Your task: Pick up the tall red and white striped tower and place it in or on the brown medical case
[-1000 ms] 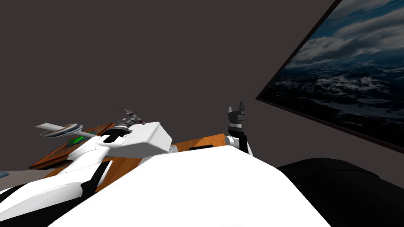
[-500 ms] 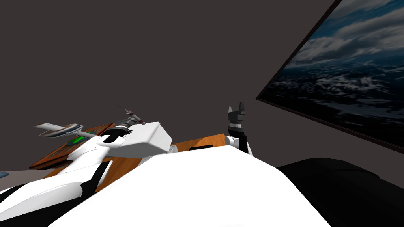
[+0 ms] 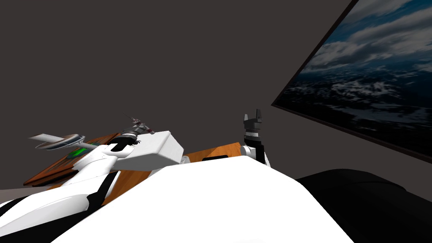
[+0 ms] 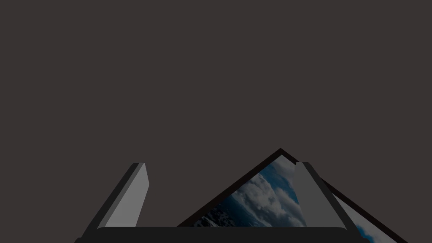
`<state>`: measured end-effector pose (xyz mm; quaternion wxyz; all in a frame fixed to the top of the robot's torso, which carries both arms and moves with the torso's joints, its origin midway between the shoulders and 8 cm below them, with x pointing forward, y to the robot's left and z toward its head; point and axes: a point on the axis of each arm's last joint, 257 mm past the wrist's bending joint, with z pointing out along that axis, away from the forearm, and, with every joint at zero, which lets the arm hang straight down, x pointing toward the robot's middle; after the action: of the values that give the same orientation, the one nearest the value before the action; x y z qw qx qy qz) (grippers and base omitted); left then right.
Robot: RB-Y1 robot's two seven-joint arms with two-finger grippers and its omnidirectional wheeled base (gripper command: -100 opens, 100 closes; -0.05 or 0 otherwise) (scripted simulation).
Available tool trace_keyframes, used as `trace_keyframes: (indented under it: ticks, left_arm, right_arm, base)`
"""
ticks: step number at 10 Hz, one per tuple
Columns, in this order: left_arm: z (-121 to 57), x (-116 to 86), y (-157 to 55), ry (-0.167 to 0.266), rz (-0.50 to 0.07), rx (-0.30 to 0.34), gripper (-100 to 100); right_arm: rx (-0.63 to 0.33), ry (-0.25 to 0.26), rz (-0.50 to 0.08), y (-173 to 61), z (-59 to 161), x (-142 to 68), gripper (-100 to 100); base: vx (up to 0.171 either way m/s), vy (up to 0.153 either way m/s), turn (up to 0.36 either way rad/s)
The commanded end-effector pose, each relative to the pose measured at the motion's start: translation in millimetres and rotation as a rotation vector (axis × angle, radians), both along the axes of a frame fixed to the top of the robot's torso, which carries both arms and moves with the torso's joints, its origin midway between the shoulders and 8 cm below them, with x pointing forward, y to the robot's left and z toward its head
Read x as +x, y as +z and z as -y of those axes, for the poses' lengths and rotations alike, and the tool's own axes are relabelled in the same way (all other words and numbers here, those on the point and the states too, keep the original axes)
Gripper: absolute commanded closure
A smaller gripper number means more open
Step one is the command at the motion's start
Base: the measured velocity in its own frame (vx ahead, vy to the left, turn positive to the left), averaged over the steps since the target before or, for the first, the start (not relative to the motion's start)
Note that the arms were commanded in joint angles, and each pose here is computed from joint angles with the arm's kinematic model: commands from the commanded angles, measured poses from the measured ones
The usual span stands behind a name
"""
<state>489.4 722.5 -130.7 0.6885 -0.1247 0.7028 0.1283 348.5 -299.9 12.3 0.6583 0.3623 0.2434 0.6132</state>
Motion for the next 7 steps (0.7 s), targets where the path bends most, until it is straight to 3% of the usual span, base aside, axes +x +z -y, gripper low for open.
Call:
trace_keyframes:
  ticks: [1,4,5,6,7]
  left_arm:
    - [0.0,0.0,0.0,0.000,0.000,0.000,100]
    - [-0.2,-0.1,0.3,0.000,0.000,0.001,100]
    - [-0.3,-0.1,0.2,0.001,0.000,0.001,0]
    - [-0.3,-0.1,0.1,0.001,0.000,0.001,100]
    - [-0.3,-0.1,0.2,0.001,0.000,0.001,0]
  right_arm:
    - [0.000,0.000,0.000,0.0,0.0,0.0,0]
    - [0.000,0.000,0.000,0.0,0.0,0.0,0]
    - [0.000,0.000,0.000,0.0,0.0,0.0,0]
    - [0.000,0.000,0.000,0.0,0.0,0.0,0]
    - [0.000,0.000,0.000,0.0,0.0,0.0,0]
  base:
    - [0.000,0.000,0.000]
    - [0.000,0.000,0.000]
    - [0.000,0.000,0.000]
    - [0.000,0.000,0.000]
    - [0.000,0.000,0.000]
